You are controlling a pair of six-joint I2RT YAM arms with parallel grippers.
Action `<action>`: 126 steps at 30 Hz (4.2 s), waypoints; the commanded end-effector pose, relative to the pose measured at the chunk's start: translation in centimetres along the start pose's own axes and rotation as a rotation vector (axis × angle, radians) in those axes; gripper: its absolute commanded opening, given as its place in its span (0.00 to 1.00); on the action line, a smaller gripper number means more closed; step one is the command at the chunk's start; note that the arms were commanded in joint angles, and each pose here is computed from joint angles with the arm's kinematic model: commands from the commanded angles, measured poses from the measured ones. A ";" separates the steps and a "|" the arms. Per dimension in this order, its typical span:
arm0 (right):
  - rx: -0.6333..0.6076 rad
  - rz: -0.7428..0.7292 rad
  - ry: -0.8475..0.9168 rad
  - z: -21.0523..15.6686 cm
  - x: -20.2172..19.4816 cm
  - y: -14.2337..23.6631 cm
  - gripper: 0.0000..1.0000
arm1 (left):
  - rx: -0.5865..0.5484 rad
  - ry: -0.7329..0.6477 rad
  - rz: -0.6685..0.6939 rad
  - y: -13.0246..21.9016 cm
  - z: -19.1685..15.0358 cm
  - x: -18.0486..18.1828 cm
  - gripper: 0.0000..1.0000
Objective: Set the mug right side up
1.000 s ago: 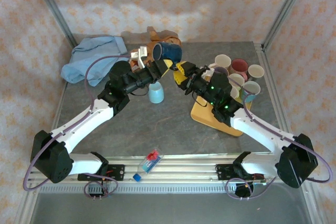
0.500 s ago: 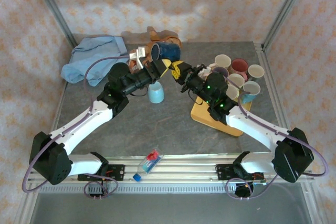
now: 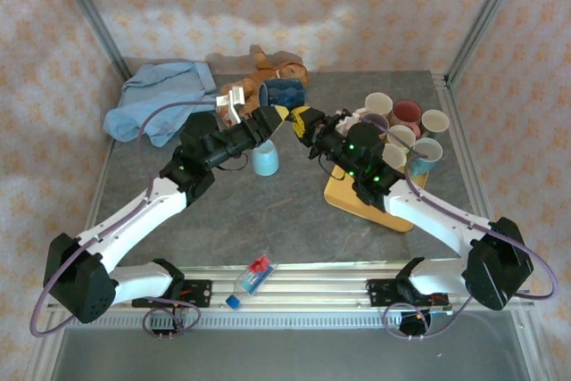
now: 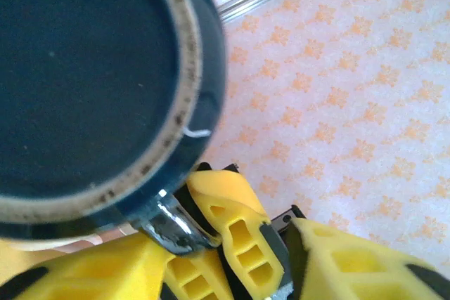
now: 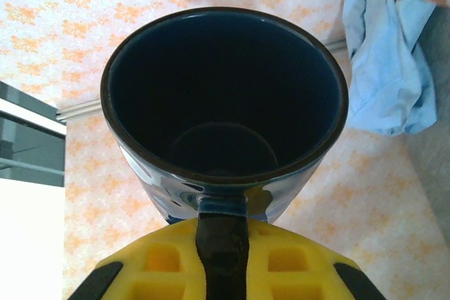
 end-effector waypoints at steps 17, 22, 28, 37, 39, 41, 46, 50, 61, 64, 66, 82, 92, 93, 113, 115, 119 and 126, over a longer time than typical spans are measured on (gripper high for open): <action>-0.073 -0.082 0.598 0.3 3.9 3.7 0.00 | 0.059 -0.165 0.209 3.1 0.8 0.6 0.63; -0.040 -0.189 0.754 0.3 2.6 4.8 0.00 | 0.116 -0.282 0.325 3.9 0.9 0.7 0.64; -0.033 -0.331 0.973 1.0 1.9 6.7 0.00 | 0.181 -0.372 0.373 4.4 0.4 1.3 0.64; -0.031 -0.538 1.202 2.3 0.6 10.9 0.00 | 0.217 -0.492 0.393 4.4 0.1 2.5 0.64; -0.026 -0.588 1.226 2.6 0.0 11.9 0.00 | 0.223 -0.488 0.392 4.2 0.1 2.7 0.64; -0.038 -0.631 1.236 2.9 -0.3 13.0 0.00 | 0.233 -0.479 0.397 3.9 0.0 3.1 0.65; -0.091 -0.709 1.210 3.7 -1.7 15.8 0.00 | 0.277 -0.451 0.395 3.2 -0.6 4.0 0.64; -0.147 -0.795 1.148 4.6 -3.1 18.0 0.00 | 0.299 -0.446 0.393 2.8 -0.9 4.5 0.64; 0.054 -0.869 1.234 4.2 -8.7 17.2 0.00 | 0.319 -0.449 0.405 2.4 -1.3 6.0 0.64; 0.103 -0.893 1.278 4.4 -9.9 16.6 0.00 | 0.327 -0.446 0.410 2.5 -1.5 6.3 0.64; 0.134 -0.897 1.304 4.4 -10.7 16.1 0.00 | 0.327 -0.449 0.413 2.6 -1.5 6.5 0.64; 0.050 -0.994 1.316 6.2 -13.3 16.1 0.00 | 0.337 -0.462 0.428 2.9 -1.8 7.0 0.65; -0.264 -1.214 0.999 8.0 -12.8 21.3 0.00 | 0.340 -0.458 0.423 2.7 -1.8 7.0 0.65; -0.296 -1.250 0.967 8.2 -12.9 21.9 0.00 | 0.342 -0.461 0.419 2.7 -1.8 6.9 0.65; -0.557 -1.299 0.943 10.9 -13.8 25.2 0.00 | 0.344 -0.479 0.403 2.3 -1.5 6.3 0.65; -0.568 -1.309 0.962 11.2 -14.0 25.2 0.00 | 0.343 -0.489 0.399 2.3 -1.5 6.3 0.65; -0.596 -1.337 0.993 11.7 -14.3 25.2 0.00 | 0.332 -0.505 0.393 2.3 -1.4 6.3 0.64; -0.631 -1.362 1.026 12.5 -15.4 25.3 0.00 | 0.332 -0.507 0.399 2.3 -1.4 6.5 0.64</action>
Point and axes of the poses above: each hand's point on the last joint's axis, 136 mm out from that joint toward the fingers, its own y axis back along the fingers, its own x axis along the line the jaws close on, z = x × y, the point moved 4 cm from there along y, back along the fingers, and after that the axes turned 4 degrees about y, right-handed, at the moved point
